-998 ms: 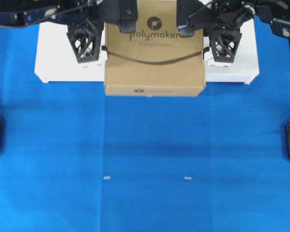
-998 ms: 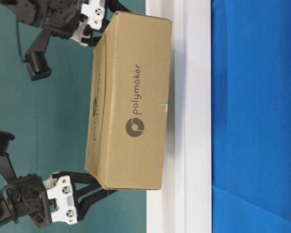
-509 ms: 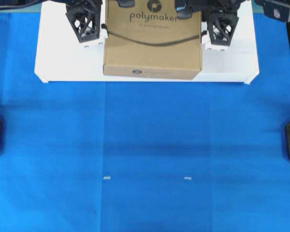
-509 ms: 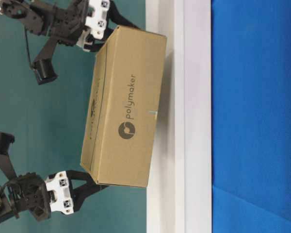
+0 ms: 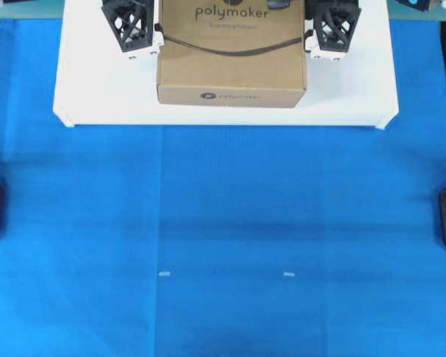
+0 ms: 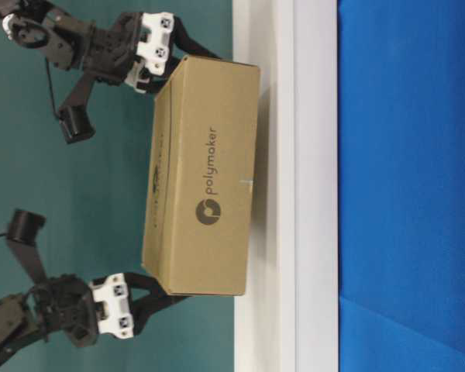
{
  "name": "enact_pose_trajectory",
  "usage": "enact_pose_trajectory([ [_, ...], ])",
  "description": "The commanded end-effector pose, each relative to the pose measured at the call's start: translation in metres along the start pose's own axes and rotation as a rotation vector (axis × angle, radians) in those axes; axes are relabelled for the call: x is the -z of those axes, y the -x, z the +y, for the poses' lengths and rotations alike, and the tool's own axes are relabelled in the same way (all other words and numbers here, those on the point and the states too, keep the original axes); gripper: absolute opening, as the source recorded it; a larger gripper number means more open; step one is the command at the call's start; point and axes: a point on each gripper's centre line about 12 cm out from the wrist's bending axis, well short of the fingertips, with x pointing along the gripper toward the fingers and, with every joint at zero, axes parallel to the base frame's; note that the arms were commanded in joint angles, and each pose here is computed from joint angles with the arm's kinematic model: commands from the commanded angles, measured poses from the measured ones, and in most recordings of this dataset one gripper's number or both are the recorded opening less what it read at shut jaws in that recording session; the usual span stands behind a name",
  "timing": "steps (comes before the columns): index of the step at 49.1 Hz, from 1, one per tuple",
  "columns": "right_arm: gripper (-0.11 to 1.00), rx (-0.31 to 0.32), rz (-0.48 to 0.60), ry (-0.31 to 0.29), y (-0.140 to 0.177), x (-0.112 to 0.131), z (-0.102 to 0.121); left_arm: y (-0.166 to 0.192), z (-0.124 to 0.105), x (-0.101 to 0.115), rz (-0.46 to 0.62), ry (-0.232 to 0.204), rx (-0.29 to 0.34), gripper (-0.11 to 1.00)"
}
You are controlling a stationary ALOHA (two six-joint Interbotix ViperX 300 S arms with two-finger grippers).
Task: Place the cardboard box on the stand after clamping it between your arms.
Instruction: 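Lower the box onto the stand and hold it between both grippers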
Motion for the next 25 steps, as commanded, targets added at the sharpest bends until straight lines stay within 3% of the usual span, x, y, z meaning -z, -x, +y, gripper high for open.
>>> enact_pose_trajectory([
  [1, 0.98, 0.009, -0.219, -0.028, 0.038, -0.062, 0.008, 0.028, 0.0, -0.05, -0.181, 0.016, -0.033, 0.87],
  [25, 0.97, -0.021, -0.168, -0.047, 0.018, -0.046, 0.01, 0.028, 0.003, -0.051, -0.183, 0.026, -0.036, 0.87],
])
